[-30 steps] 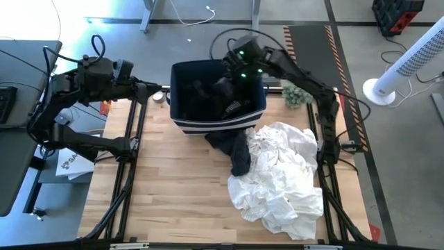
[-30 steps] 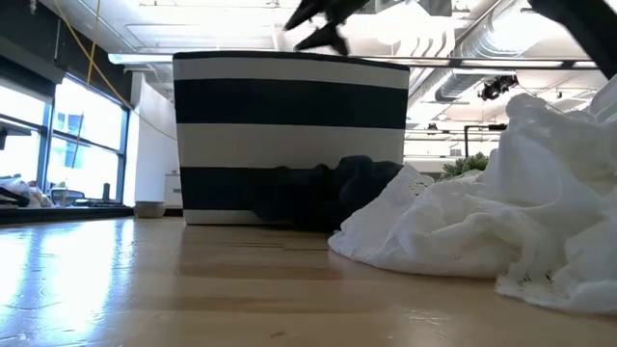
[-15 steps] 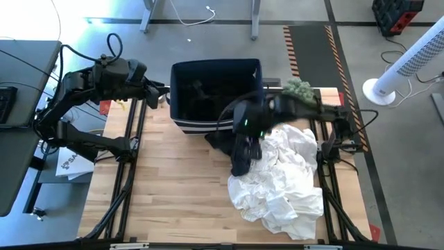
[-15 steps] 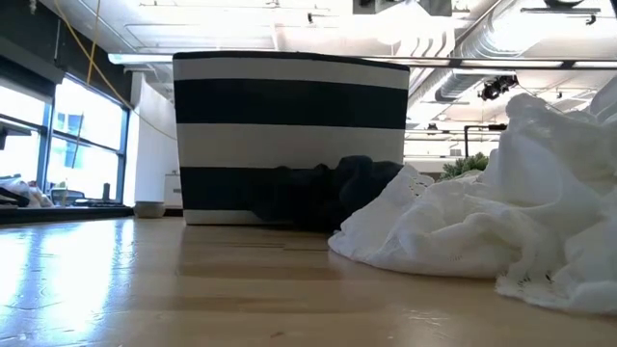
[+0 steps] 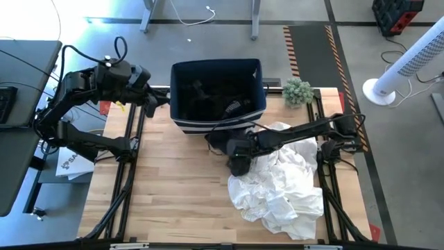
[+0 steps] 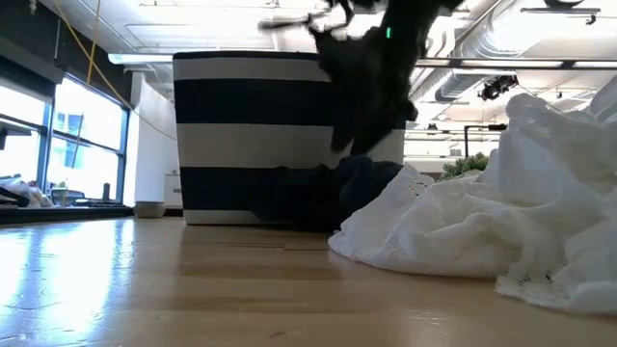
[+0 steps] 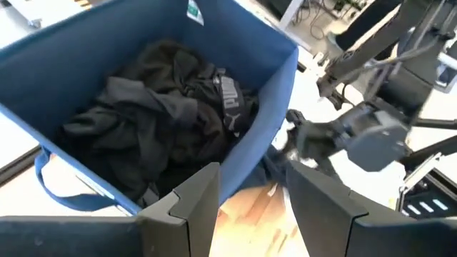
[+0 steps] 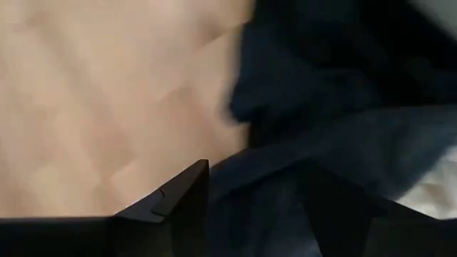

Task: Sort clothes
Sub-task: Put the blue underwear into the blue bin

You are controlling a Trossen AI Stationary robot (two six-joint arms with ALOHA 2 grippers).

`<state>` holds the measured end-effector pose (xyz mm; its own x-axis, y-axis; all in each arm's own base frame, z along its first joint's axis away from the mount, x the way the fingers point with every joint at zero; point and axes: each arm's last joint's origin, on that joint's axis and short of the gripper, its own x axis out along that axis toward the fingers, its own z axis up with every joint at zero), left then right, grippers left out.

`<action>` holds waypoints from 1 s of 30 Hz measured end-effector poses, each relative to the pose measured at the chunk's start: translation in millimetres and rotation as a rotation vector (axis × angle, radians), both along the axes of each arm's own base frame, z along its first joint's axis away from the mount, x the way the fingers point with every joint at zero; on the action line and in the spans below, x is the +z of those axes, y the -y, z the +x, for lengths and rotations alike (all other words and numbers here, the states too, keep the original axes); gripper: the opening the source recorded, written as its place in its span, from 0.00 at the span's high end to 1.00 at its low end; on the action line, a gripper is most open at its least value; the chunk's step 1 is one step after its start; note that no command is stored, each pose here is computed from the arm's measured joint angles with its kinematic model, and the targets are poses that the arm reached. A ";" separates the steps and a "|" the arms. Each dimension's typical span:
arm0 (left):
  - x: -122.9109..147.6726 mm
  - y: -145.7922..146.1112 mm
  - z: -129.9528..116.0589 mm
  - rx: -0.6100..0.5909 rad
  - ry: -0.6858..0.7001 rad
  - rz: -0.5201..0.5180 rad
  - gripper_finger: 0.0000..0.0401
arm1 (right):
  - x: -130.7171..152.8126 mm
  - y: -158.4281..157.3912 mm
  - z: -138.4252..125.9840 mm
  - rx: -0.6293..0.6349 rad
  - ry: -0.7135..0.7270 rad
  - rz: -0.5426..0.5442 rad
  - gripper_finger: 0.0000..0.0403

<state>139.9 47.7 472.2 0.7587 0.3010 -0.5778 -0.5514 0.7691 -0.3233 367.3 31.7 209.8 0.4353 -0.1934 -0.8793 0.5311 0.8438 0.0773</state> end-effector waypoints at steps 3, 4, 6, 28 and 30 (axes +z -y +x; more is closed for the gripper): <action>-1.3 0.4 -0.9 0.001 -0.014 -0.011 0.60 | -25.6 10.5 -6.3 -0.097 -0.018 -0.062 0.48; -1.6 0.5 -1.1 0.006 -0.015 -0.020 0.60 | -36.2 14.0 -8.6 -0.114 -0.045 -0.058 0.48; -1.8 0.5 -1.2 0.012 -0.013 -0.030 0.60 | -55.4 19.8 -11.5 -0.139 -0.093 0.004 0.50; 1.4 -1.4 0.5 0.123 0.060 -0.092 0.60 | 225.8 49.4 -7.4 0.384 0.599 -0.024 0.96; 1.4 -1.4 0.4 0.124 0.059 -0.092 0.60 | 265.5 64.1 -20.2 0.312 0.703 -0.176 0.96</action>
